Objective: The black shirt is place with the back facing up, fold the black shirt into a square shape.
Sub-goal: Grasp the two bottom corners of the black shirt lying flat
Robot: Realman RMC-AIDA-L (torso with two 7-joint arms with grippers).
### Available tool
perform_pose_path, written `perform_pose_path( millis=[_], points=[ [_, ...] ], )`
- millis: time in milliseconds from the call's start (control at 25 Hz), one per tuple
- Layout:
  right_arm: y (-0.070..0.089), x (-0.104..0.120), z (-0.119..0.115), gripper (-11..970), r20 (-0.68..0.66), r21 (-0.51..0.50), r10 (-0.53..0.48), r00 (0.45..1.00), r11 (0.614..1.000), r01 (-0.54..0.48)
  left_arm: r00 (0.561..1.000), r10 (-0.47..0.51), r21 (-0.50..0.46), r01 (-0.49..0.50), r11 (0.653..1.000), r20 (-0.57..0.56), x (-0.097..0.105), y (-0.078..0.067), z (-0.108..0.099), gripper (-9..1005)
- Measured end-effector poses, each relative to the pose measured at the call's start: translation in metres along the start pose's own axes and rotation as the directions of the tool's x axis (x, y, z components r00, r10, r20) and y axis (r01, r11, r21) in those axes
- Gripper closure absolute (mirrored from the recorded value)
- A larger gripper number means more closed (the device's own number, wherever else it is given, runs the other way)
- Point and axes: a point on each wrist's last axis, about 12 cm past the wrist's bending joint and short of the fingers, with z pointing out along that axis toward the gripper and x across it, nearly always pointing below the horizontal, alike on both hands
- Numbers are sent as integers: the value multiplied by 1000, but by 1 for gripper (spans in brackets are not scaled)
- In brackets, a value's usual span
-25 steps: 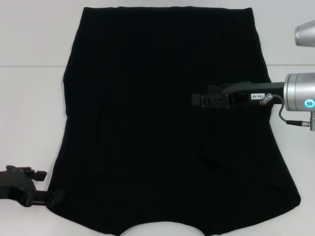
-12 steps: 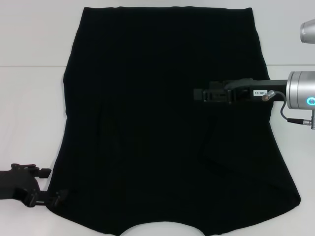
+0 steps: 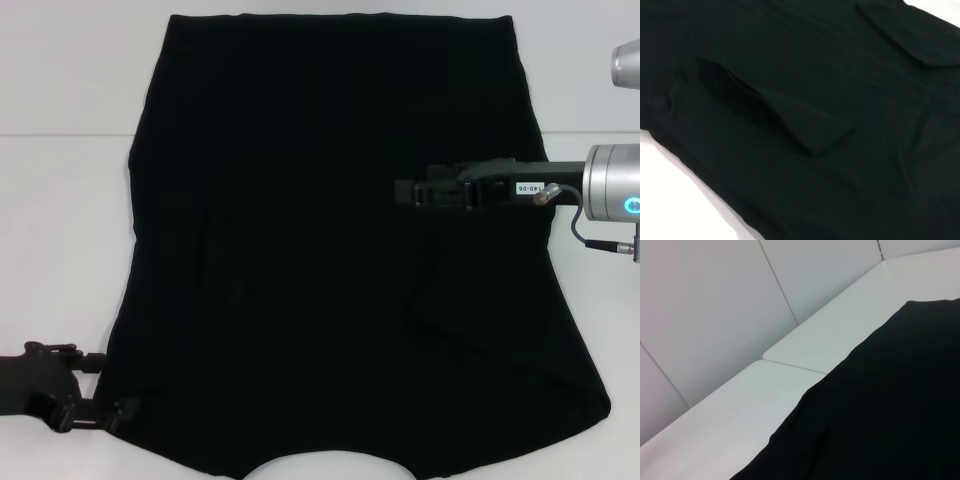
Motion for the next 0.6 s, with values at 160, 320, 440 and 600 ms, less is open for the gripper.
perform_pose_path(
  millis=[160,320,440,600],
  points=[
    [0,-1,0,163,0,0,-2,1000,1000,2,1000,7,-10,-7,1000,-7,0,1,1,270],
    [0,-2,0,163,1,0,-4,1000,1000,4,1000,6,-23,-6,1000,-15,0,3,0,360],
    [0,-2,0,163,1,1,-6,1000,1000,6,1000,6,-25,-7,1000,-19,1,3,0,481],
    [0,-2,0,163,1,0,-8,1000,1000,8,1000,7,-26,-7,1000,-21,1,4,-1,584]
  ],
)
